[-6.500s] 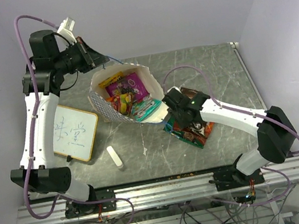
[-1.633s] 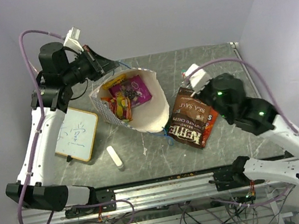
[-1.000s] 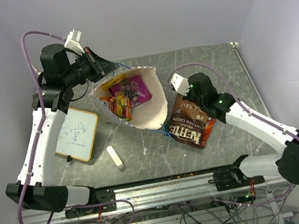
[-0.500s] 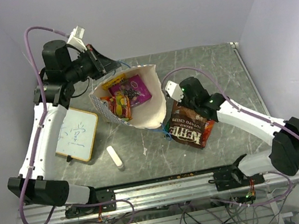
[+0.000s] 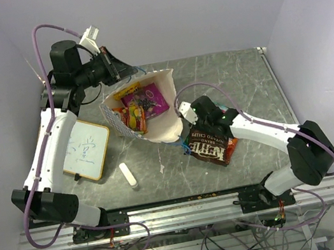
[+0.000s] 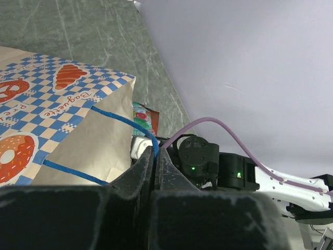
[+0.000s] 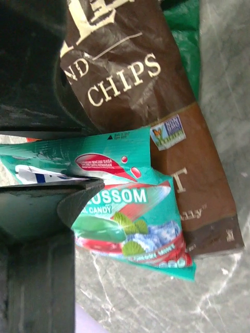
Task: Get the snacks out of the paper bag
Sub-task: Place the snack at the center of the board.
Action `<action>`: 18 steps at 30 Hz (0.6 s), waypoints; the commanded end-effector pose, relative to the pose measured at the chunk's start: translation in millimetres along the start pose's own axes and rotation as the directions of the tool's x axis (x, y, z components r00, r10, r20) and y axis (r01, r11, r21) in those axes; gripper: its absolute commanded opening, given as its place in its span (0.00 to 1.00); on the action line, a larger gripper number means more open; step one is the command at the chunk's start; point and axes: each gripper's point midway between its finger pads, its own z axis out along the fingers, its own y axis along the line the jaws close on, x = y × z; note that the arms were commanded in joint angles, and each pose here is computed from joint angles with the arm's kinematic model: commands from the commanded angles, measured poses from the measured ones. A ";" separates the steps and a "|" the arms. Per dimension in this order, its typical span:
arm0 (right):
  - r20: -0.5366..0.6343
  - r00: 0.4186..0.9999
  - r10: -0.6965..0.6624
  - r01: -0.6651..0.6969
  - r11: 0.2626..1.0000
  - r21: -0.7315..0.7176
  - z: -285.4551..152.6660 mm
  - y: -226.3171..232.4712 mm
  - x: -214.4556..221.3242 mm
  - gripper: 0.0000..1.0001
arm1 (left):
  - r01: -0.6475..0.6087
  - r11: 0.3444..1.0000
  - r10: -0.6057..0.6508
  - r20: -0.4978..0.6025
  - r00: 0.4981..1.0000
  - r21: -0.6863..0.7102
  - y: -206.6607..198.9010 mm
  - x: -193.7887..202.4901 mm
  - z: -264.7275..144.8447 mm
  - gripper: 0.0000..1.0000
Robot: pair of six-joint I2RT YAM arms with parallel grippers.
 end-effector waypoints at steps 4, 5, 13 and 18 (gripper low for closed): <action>-0.017 1.000 0.000 -0.002 0.993 -0.118 5.0 28.8 10.2 0.40 | -0.027 0.997 0.026 0.007 1.000 0.077 -16.9 -5.2 -1.0 0.07; 0.001 1.000 0.005 -0.005 0.991 -0.135 2.8 30.4 6.0 0.42 | -0.028 0.997 0.027 0.009 1.000 0.077 -16.8 -5.9 -0.8 0.07; 0.341 0.938 0.064 -0.009 0.987 -0.160 -51.0 22.5 -44.2 0.63 | -0.029 0.998 0.029 0.002 1.000 0.059 -10.7 -5.2 -0.2 0.07; 0.526 0.850 0.016 0.048 0.993 -0.108 -87.6 7.5 -75.2 0.67 | -0.029 0.997 0.030 -0.010 1.000 0.065 -9.3 -2.8 1.3 0.07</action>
